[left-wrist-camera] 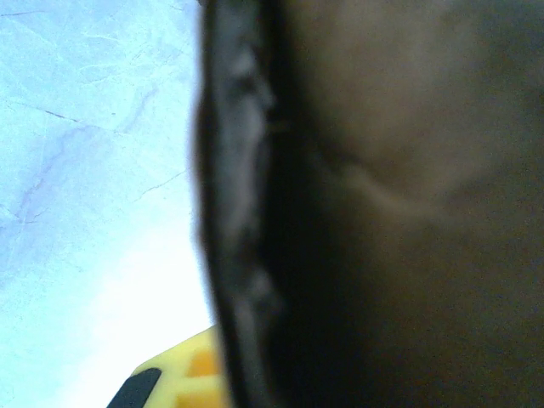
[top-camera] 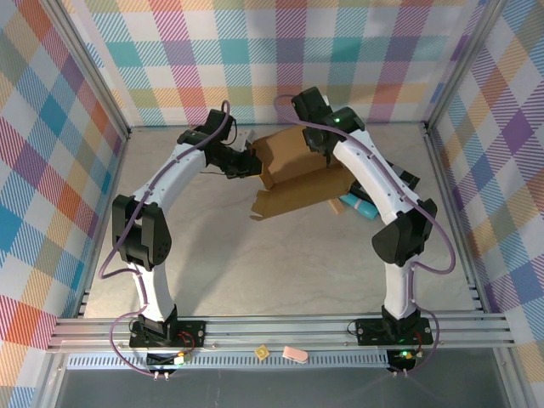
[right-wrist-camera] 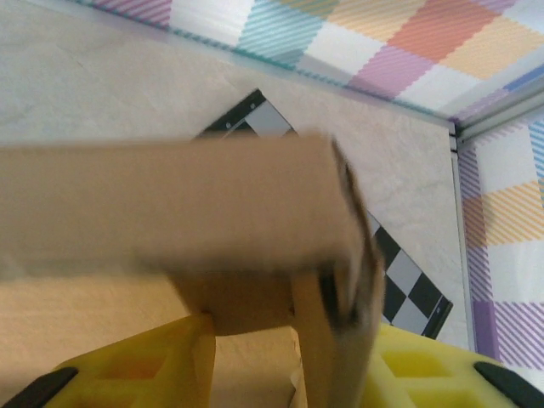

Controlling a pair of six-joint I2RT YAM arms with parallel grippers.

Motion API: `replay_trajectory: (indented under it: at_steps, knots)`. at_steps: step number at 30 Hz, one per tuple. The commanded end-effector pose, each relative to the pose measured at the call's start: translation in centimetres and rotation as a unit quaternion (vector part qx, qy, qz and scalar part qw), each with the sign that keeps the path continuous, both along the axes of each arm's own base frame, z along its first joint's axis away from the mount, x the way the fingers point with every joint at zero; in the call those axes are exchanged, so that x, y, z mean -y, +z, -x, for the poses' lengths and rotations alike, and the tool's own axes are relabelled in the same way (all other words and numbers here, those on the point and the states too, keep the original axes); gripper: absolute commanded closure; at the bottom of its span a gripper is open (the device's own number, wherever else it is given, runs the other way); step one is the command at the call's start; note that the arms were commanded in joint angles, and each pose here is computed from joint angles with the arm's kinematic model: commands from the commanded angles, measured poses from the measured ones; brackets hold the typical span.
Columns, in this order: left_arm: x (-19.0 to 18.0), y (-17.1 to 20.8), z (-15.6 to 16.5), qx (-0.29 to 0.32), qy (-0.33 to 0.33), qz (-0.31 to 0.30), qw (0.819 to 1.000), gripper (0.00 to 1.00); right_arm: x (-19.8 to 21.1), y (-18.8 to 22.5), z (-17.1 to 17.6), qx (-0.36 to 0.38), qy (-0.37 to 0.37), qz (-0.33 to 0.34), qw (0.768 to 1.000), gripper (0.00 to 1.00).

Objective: Fold the paper box

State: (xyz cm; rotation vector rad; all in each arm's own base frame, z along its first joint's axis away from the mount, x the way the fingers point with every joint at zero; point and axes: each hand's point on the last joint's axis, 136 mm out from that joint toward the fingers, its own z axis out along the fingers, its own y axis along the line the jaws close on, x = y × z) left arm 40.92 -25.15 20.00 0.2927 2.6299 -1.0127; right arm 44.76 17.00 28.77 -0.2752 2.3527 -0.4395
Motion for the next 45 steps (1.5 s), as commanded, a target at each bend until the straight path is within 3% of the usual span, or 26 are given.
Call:
replay_trajectory:
  at_steps: [1, 6, 13, 20, 26, 32, 37, 45]
  knots:
    - [0.8, 2.7, 0.4, 0.030, -0.019, 0.018, 0.999, 1.00, 1.5, 0.9, 0.3, 0.021, -0.025, 0.003, 0.999, 0.63]
    - [0.9, 2.8, 0.3, 0.030, -0.020, 0.019, 0.999, 1.00, 1.7, 1.1, -0.4, 0.033, -0.032, 0.022, 0.999, 0.74]
    - [0.9, 2.8, 0.3, 0.028, -0.021, 0.021, 0.999, 1.00, 2.4, 1.1, -1.1, 0.037, -0.055, 0.057, 0.996, 1.00]
    - [0.8, 2.6, -0.1, 0.027, -0.010, 0.017, 0.999, 1.00, 2.7, 1.3, -0.8, 0.039, -0.073, 0.065, 0.994, 1.00]
    - [0.4, 2.2, -1.5, 0.041, 0.041, 0.011, 0.998, 1.00, 1.4, 0.9, 0.3, 0.022, -0.062, 0.047, 0.997, 1.00]
    - [0.7, 1.3, -2.4, 0.071, 0.082, -0.005, 0.994, 0.89, -0.2, -1.0, 1.8, -0.016, -0.050, 0.010, 0.999, 1.00]
    - [1.4, -0.6, -2.3, 0.053, 0.083, 0.012, 0.995, 0.85, -0.9, -2.8, 2.8, -0.041, -0.045, -0.005, 0.998, 1.00]
    - [0.7, -6.2, -0.8, 0.008, 0.090, -0.015, 0.996, 0.85, -2.2, -7.7, 4.4, -0.089, -0.029, -0.006, 0.996, 1.00]
